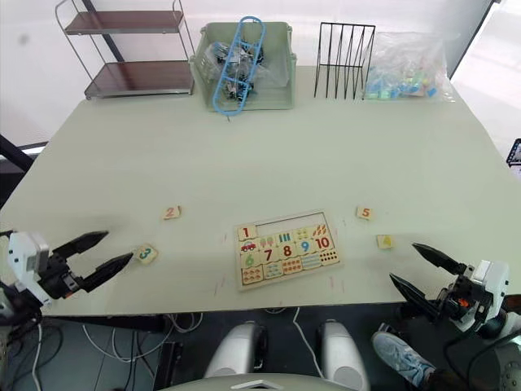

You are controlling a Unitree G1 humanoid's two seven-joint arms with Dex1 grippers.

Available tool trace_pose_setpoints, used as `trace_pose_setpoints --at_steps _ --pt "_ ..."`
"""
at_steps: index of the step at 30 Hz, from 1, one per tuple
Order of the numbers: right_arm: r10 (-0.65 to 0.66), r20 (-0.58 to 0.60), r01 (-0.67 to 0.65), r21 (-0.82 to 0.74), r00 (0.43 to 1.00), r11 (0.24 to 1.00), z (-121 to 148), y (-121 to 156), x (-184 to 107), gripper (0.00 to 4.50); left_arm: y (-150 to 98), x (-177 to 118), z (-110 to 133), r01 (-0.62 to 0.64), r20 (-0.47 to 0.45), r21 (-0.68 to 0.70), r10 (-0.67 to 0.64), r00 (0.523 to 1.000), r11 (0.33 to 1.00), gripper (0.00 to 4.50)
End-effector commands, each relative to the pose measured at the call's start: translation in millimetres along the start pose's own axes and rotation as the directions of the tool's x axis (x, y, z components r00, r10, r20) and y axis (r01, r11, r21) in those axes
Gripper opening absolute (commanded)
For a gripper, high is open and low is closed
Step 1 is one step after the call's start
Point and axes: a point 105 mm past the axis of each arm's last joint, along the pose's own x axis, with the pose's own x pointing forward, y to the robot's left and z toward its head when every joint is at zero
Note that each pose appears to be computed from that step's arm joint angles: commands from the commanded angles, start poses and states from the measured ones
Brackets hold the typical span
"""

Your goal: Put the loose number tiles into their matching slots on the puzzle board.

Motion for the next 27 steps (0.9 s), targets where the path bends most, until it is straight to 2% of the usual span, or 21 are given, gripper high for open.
trace_pose_setpoints --at_steps 1,8,13,17,23,27 --pt "0.057 0.031 -0.056 -0.029 0.998 0.998 11.6 6.4 2.7 4.50 12.0 4.5 10.6 0.051 -0.016 0.056 -0.050 0.999 0.997 4.49" --pt "0.043 0.039 -0.041 -0.048 0.998 0.998 9.6 6.1 -2.4 4.50 31.2 28.9 19.2 0.189 -0.094 0.133 -0.177 0.980 0.973 4.49" --pt "0.041 0.044 -0.039 -0.052 0.998 0.998 9.2 7.7 -3.9 4.50 37.5 49.7 21.7 0.300 -0.185 0.182 -0.267 0.946 0.936 4.49" --pt "0.035 0.050 -0.032 -0.060 0.998 0.998 10.2 8.1 -3.8 4.50 41.6 62.7 26.5 0.348 -0.235 0.209 -0.299 0.925 0.914 4.49" --pt "0.021 0.051 -0.017 -0.070 0.998 0.997 10.0 10.5 -9.8 4.50 44.8 73.5 24.5 0.420 -0.375 0.230 -0.319 0.871 0.878 4.49" --pt "0.022 0.060 -0.017 -0.079 0.998 0.997 10.0 10.5 -10.4 4.50 42.3 78.7 22.3 0.449 -0.402 0.196 -0.347 0.847 0.872 4.49"
